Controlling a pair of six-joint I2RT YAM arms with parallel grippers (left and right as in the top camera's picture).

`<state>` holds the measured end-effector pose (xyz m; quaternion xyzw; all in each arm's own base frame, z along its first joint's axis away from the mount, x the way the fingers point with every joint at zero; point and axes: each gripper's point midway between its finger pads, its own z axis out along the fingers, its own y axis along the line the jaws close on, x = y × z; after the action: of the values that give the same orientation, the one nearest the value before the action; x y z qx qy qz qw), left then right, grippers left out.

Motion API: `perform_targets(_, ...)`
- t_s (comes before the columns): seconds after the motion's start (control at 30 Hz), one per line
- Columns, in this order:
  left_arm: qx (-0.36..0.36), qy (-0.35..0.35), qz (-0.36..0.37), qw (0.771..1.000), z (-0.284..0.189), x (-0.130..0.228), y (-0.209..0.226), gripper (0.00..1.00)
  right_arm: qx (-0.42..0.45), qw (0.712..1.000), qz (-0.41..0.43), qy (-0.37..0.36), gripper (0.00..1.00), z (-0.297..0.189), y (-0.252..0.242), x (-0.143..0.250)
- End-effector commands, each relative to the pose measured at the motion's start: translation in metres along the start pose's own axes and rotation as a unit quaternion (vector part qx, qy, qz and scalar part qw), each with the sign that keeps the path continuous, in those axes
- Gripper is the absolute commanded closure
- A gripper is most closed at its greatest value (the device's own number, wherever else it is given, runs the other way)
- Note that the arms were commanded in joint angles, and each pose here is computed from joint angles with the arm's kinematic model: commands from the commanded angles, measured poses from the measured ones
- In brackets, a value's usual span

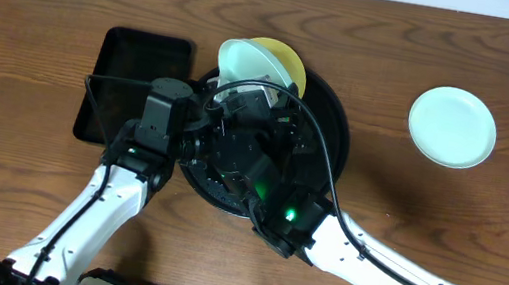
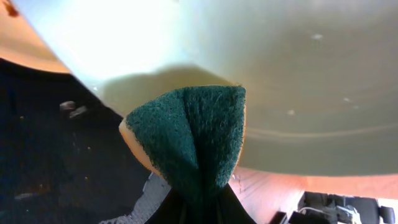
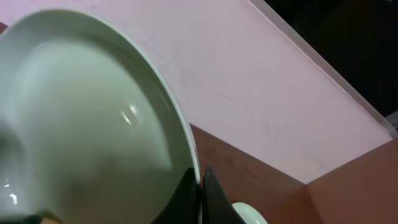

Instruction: Clean dirty plates on tray and stack at the side

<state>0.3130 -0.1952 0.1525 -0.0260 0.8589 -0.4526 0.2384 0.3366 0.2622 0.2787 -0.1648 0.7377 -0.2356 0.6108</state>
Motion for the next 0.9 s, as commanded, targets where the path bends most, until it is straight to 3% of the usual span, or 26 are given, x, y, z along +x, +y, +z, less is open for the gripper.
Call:
perform_targets(0.0, 0.003, -0.034, 0.012, 0.999, -0.006, -0.019, -0.002, 0.92, 0.011, 0.999, 0.037, -0.010, 0.99, -0.007, -0.018, -0.013)
perform_targets(0.43, 0.006, -0.123, 0.022, 0.992, -0.037, -0.070, 0.011, 0.92, 0.013, 0.998, 0.058, -0.018, 0.99, -0.013, -0.035, -0.022)
perform_targets(0.67, 0.108, -0.113, 0.031, 0.987, -0.061, -0.070, -0.038, 0.92, 0.023, 0.998, 0.058, -0.004, 0.99, -0.005, -0.041, -0.013)
perform_targets(0.87, 0.129, -0.143, 0.062, 0.979, -0.086, -0.072, -0.067, 0.92, 0.047, 0.997, 0.062, 0.012, 0.99, 0.011, -0.057, -0.004)
